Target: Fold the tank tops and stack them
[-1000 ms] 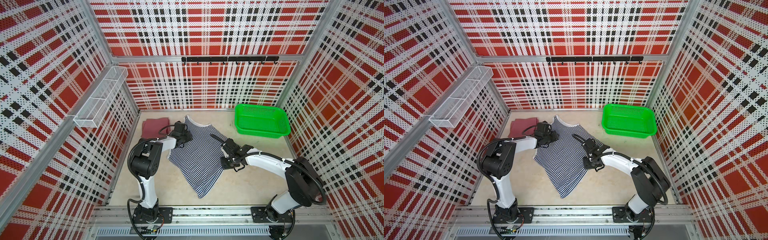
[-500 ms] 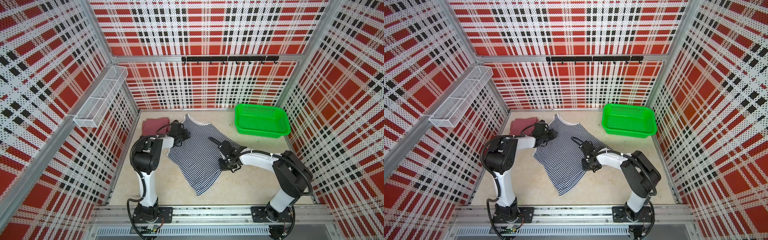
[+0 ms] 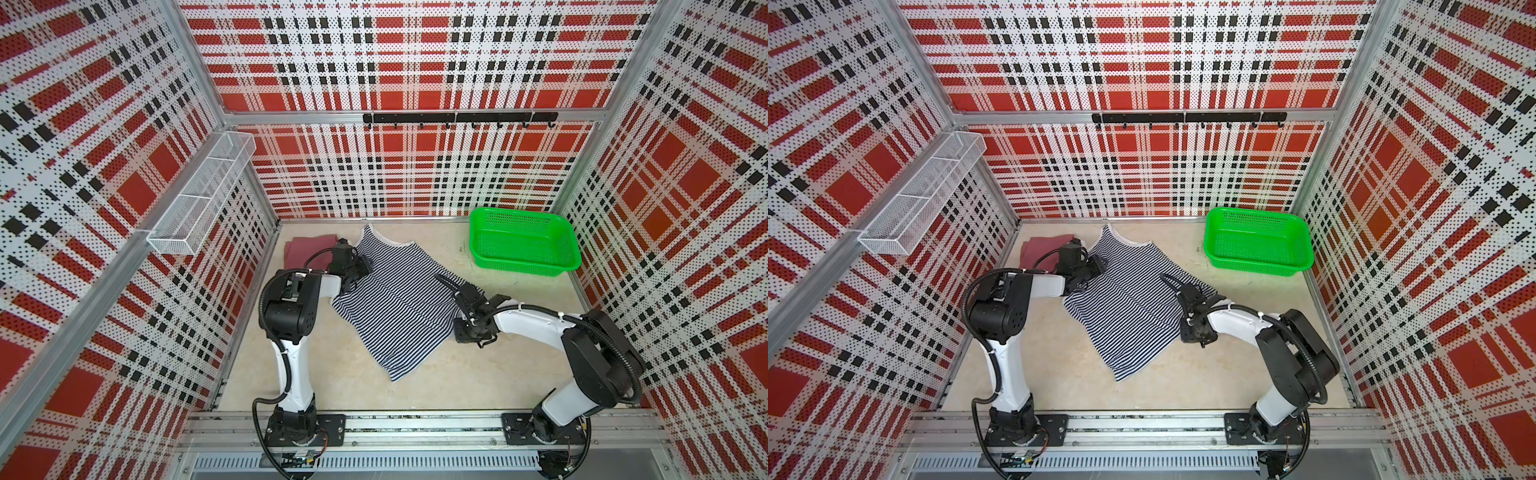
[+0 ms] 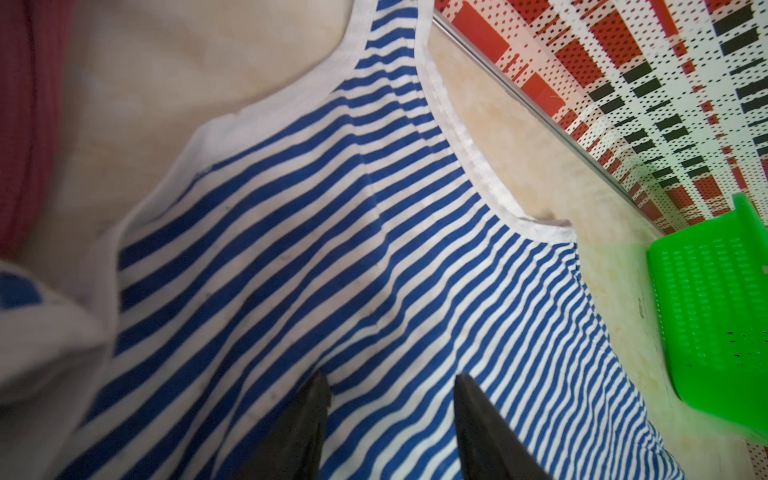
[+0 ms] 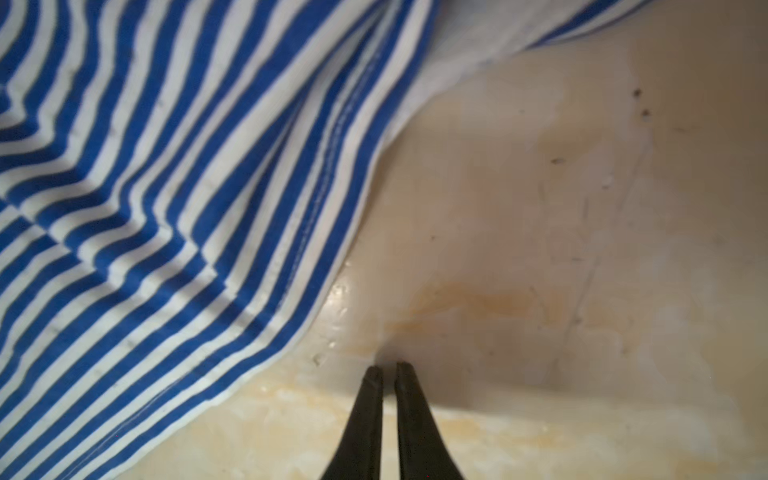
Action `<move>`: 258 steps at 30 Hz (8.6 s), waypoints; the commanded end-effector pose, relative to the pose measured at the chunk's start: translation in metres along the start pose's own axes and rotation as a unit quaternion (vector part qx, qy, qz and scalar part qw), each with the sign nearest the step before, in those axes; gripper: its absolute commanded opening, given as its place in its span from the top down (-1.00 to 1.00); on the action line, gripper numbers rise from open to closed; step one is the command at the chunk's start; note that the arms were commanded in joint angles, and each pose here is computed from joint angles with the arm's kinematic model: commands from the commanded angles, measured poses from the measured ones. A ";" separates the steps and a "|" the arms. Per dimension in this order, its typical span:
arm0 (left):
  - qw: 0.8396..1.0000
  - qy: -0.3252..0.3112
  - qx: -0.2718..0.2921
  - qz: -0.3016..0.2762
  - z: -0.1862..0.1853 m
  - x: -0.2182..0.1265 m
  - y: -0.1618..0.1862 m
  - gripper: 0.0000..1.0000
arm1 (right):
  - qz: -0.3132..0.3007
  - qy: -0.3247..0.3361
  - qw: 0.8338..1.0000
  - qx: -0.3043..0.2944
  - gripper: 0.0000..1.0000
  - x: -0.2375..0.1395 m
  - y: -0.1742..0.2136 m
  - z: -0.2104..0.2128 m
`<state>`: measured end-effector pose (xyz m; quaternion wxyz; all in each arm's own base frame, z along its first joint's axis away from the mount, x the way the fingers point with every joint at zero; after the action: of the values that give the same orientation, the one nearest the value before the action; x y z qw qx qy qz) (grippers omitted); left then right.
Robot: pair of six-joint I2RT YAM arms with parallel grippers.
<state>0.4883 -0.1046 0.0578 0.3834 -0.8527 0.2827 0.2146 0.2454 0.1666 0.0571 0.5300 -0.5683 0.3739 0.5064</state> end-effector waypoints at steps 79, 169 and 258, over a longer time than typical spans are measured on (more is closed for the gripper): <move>0.971 -0.028 0.106 0.211 -0.006 -0.059 0.137 -0.04 | -0.059 -0.181 0.981 0.037 0.20 -0.034 -0.082 0.028; 0.973 -0.079 0.036 0.215 0.049 -0.042 0.141 0.01 | -0.137 -0.087 0.973 0.166 0.40 -0.008 -0.054 -0.075; 0.989 -0.128 -0.077 0.001 0.055 0.007 -0.001 0.06 | -0.184 -0.027 0.982 -0.008 0.31 -0.046 -0.176 -0.022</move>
<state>0.5049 -0.0796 0.0584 0.3567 -0.8685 0.2205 0.2642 0.4241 0.1549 0.1361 0.6184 -0.6337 0.2551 0.3885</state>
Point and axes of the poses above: each gripper's point midway between its finger pads, its own x axis out along the fingers, its own z axis along the line the jaws close on, y = z × x, the point moved 4 cm from there along -x, back along the fingers, and after that the axes turned 6 degrees about -x, right-handed, at the moved point
